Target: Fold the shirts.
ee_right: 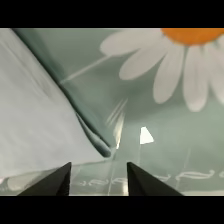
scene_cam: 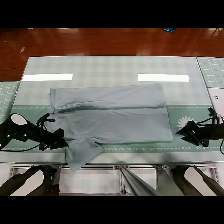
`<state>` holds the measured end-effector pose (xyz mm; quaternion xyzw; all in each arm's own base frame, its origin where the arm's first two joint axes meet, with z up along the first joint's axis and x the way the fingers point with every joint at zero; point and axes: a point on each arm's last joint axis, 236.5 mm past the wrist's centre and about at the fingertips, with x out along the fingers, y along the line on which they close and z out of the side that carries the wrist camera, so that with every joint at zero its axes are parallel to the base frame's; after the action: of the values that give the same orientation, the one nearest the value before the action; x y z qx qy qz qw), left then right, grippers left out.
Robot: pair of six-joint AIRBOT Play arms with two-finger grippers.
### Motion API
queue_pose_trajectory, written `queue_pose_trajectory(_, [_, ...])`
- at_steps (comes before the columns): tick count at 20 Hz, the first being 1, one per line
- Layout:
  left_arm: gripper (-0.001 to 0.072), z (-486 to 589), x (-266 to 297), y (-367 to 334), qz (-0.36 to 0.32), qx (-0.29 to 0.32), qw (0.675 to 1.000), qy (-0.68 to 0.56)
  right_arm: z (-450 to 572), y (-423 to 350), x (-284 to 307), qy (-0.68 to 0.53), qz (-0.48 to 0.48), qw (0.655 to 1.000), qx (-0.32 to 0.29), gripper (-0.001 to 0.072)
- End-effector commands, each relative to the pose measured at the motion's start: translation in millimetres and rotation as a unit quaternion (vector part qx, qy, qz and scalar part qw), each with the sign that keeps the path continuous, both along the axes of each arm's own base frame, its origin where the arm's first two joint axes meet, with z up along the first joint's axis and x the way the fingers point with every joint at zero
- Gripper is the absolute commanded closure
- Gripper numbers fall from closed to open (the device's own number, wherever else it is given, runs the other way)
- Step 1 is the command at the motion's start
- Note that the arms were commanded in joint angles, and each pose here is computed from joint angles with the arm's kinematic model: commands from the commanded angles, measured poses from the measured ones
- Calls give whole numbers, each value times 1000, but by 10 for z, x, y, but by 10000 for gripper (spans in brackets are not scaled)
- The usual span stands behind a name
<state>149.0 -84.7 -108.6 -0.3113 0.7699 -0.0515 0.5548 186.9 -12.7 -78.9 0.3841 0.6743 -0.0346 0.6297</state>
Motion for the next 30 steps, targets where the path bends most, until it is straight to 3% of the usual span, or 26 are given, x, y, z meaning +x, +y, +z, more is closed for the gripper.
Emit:
queue_pose_trajectory(1, [681,36,81,-73,17,-15,1000,-10,-136,178,-156,44,35,998,24,302])
queue_pose_trajectory(11, [681,7,158,-50,26,-8,999,-24,-309,429,301,-3,4,997,76,303])
queue_pose_trajectory(12, [681,5,177,-51,29,-8,999,-27,-327,514,303,-2,21,997,77,328])
queue_pose_trajectory(14, [681,16,210,-40,28,-6,999,-32,-258,688,385,-31,57,994,90,686])
queue_pose_trajectory(17, [681,130,398,-1,19,-5,998,-61,-16,653,549,-65,83,991,89,688])
queue_pose_trajectory(21, [681,565,1055,226,30,6,987,-160,267,287,1057,-117,58,991,16,688])
queue_pose_trajectory(26, [681,858,1863,441,59,35,965,-252,597,416,1746,-214,74,974,-10,688])
queue_pose_trajectory(30, [681,815,2301,519,59,35,964,-255,573,575,2230,-226,77,971,10,688])
